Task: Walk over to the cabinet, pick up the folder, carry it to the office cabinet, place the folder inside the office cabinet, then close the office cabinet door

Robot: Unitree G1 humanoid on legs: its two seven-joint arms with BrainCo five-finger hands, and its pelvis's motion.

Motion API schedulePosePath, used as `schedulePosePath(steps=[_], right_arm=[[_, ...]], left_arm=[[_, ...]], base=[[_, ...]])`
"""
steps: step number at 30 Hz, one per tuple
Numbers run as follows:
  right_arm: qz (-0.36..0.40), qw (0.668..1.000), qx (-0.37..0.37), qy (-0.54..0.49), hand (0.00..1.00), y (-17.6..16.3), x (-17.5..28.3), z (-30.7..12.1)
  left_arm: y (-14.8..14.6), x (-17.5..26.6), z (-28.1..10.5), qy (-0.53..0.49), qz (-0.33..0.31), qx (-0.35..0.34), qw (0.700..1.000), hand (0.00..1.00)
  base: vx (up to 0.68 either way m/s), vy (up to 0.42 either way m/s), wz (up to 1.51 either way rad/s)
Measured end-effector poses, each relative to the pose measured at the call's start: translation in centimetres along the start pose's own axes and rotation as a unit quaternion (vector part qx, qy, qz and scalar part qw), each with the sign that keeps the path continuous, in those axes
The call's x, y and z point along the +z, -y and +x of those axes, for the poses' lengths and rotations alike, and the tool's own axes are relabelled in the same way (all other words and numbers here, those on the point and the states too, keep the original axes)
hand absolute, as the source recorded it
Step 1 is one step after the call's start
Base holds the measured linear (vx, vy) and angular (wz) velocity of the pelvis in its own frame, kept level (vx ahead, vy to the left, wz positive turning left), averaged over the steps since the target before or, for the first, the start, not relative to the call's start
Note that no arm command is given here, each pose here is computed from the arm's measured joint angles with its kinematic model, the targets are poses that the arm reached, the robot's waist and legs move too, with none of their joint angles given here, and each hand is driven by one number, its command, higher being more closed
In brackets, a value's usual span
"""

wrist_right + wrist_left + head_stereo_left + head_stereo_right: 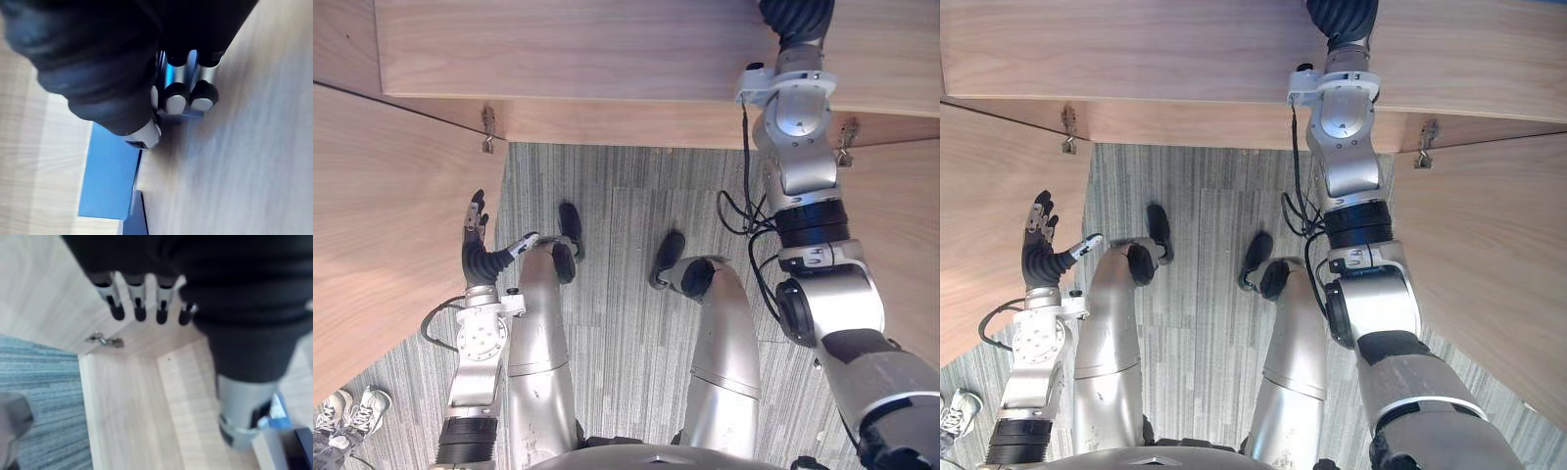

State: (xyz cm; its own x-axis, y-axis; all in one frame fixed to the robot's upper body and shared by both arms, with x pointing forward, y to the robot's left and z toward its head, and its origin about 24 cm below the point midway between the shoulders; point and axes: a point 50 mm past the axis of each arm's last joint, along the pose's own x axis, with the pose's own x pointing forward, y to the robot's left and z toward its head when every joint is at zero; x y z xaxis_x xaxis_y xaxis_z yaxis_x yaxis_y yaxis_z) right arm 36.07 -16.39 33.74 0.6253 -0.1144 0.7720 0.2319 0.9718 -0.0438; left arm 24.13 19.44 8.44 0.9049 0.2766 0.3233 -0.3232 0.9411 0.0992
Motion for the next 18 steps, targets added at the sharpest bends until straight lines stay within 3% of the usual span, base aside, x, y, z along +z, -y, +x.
schedulePosePath(steps=[18], right_arm=[[0.025,1.0,-0.014,0.008,1.0,0.5,0.9,0.6]], left_arm=[[0.0,-0.3,0.0,-0.006,-0.015,-0.005,1.0,0.0]], base=[[-0.01,0.001,0.02]])
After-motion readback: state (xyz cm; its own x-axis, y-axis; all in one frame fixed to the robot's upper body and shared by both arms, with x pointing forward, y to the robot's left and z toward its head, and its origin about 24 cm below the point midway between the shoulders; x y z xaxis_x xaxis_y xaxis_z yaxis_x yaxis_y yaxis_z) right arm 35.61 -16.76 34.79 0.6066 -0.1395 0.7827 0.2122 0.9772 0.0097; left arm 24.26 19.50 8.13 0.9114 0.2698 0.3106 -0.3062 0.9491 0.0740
